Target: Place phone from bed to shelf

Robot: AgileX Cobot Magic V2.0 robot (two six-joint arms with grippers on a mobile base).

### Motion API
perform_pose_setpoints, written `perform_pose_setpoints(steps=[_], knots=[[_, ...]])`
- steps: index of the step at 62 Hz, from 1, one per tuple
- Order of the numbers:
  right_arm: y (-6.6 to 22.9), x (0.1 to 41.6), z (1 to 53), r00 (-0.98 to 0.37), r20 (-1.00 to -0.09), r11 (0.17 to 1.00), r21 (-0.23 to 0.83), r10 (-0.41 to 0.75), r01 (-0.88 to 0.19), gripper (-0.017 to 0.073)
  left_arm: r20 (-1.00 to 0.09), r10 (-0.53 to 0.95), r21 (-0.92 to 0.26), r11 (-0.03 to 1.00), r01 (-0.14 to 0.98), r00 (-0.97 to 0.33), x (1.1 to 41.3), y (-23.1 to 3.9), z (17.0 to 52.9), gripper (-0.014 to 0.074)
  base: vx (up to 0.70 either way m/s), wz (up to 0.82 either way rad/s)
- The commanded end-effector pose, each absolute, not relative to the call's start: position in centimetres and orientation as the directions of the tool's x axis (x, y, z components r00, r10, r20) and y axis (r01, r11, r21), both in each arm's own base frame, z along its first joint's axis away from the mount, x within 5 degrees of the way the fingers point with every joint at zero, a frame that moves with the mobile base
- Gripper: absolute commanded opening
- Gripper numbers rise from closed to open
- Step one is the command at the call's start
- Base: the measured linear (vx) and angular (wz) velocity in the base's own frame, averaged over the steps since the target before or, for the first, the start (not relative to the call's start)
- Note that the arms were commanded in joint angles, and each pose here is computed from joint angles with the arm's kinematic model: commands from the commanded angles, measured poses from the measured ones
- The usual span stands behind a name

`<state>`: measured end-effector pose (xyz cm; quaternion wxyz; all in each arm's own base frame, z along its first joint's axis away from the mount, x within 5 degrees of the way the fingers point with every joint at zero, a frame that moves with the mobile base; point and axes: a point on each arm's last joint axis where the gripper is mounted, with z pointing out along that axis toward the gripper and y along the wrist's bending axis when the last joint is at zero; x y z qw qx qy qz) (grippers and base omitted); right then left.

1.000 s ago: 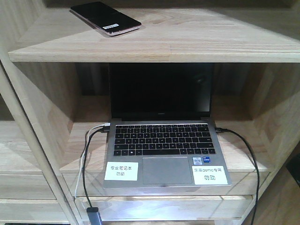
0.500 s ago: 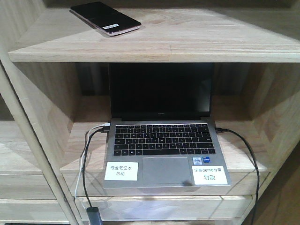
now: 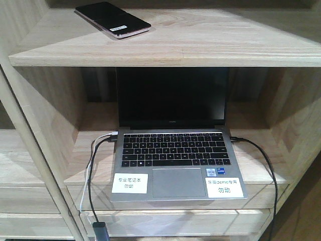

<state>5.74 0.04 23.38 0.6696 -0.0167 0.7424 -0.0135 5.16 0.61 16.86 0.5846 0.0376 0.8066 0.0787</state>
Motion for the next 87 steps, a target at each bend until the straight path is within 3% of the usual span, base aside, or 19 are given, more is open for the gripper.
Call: perform_pose_setpoints(steps=[1, 17, 87], knots=[[-0.1, 5.4, 23.8, 0.011, -0.998, 0.997, -0.067, -0.068, 0.028, -0.0005, -0.958, 0.157, 0.171, 0.985, -0.037, -0.241, 5.3, 0.5, 17.4, 0.0001, 0.0, 0.0], [-0.3, 5.6, 20.2, 0.068, -0.996, 0.997, -0.055, -0.059, 0.06, -0.0005, -0.958, 0.157, 0.171, 0.985, -0.037, -0.241, 5.3, 0.5, 17.4, 0.0001, 0.0, 0.0], [-0.3, 5.6, 20.2, 0.073, -0.995, 0.996, -0.067, -0.072, 0.061, -0.0005, -0.958, 0.157, 0.171, 0.985, -0.037, -0.241, 5.3, 0.5, 17.4, 0.0001, 0.0, 0.0]])
